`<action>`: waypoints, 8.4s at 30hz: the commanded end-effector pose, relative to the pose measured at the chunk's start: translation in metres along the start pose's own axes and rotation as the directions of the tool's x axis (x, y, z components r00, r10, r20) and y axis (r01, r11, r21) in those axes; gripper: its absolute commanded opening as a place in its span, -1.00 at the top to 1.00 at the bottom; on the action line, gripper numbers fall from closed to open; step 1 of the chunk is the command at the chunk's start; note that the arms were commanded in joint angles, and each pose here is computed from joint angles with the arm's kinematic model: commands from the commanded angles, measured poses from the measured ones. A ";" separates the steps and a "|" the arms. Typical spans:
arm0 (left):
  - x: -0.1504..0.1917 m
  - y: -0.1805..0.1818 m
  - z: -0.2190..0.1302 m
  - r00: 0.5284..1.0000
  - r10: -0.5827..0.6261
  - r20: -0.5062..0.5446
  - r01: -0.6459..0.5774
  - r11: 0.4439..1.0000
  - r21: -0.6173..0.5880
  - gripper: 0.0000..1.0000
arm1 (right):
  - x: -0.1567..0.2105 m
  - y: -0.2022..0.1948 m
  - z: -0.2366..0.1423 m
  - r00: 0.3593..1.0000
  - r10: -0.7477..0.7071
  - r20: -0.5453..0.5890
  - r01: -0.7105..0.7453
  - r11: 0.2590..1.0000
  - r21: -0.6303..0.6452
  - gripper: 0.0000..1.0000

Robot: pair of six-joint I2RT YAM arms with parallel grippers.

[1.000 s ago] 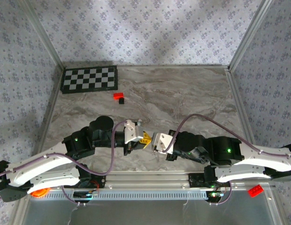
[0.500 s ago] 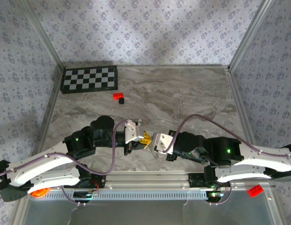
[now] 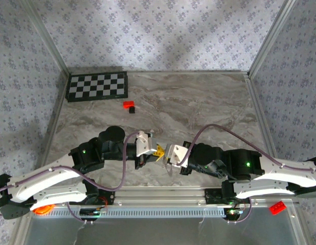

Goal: Put the keys on the keyring

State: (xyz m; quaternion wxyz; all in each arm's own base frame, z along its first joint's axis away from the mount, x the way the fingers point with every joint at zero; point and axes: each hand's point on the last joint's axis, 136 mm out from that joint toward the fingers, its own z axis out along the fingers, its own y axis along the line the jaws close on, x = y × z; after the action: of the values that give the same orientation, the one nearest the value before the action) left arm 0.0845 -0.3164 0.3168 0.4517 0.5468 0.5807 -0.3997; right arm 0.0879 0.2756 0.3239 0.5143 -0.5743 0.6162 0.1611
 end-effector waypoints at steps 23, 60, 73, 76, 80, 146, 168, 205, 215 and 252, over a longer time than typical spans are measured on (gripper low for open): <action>-0.047 0.021 -0.019 0.976 0.016 0.218 0.016 0.990 -0.143 1.00 | 0.038 -0.007 -0.003 0.933 0.329 0.146 -0.344 0.934 0.093 -0.34; -0.051 0.041 -0.009 0.945 0.026 0.327 0.056 0.970 -0.238 1.00 | 0.009 0.004 0.015 0.917 0.300 0.263 -0.330 0.941 0.078 0.43; -0.067 0.002 -0.043 0.892 0.046 0.449 -0.021 0.998 -0.059 1.00 | -0.019 0.008 -0.044 0.840 0.364 0.402 -0.340 0.931 -0.132 0.07; -0.076 -0.012 -0.051 0.878 0.043 0.476 -0.052 0.999 0.006 1.00 | -0.030 0.007 -0.056 0.806 0.367 0.464 -0.325 0.930 -0.172 0.22; -0.086 -0.025 -0.056 0.866 0.030 0.498 -0.079 0.994 0.077 1.00 | -0.044 0.015 -0.063 0.790 0.347 0.506 -0.269 0.937 -0.223 0.34; -0.037 0.001 -0.032 0.994 0.015 0.111 -0.010 0.999 -0.044 0.35 | -0.014 -0.024 -0.032 1.000 0.029 0.003 -0.029 0.998 0.052 1.00; -0.043 -0.005 -0.019 0.988 0.064 0.143 -0.066 0.998 0.008 0.40 | -0.019 -0.010 -0.017 0.997 0.051 -0.053 -0.056 0.993 -0.103 1.00; -0.029 -0.003 0.004 0.990 0.083 0.114 -0.087 0.996 0.029 0.63 | -0.016 -0.013 -0.015 0.997 0.070 -0.038 -0.074 0.992 -0.098 1.00; -0.023 -0.005 0.005 0.990 0.093 0.110 -0.098 0.994 0.040 1.00 | -0.019 -0.007 -0.006 0.996 0.089 -0.007 -0.089 0.989 -0.115 1.00; -0.014 0.028 -0.011 0.987 0.046 0.156 -0.020 0.986 -0.166 1.00 | -0.030 -0.020 -0.016 0.979 0.192 0.063 -0.187 0.979 -0.086 -0.26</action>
State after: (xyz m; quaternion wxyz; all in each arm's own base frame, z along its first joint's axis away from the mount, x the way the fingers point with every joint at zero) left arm 0.1077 -0.3119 0.3135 0.5167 0.5102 0.5762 -0.3751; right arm 0.0959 0.2748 0.3497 0.4835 -0.5359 0.6520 0.2324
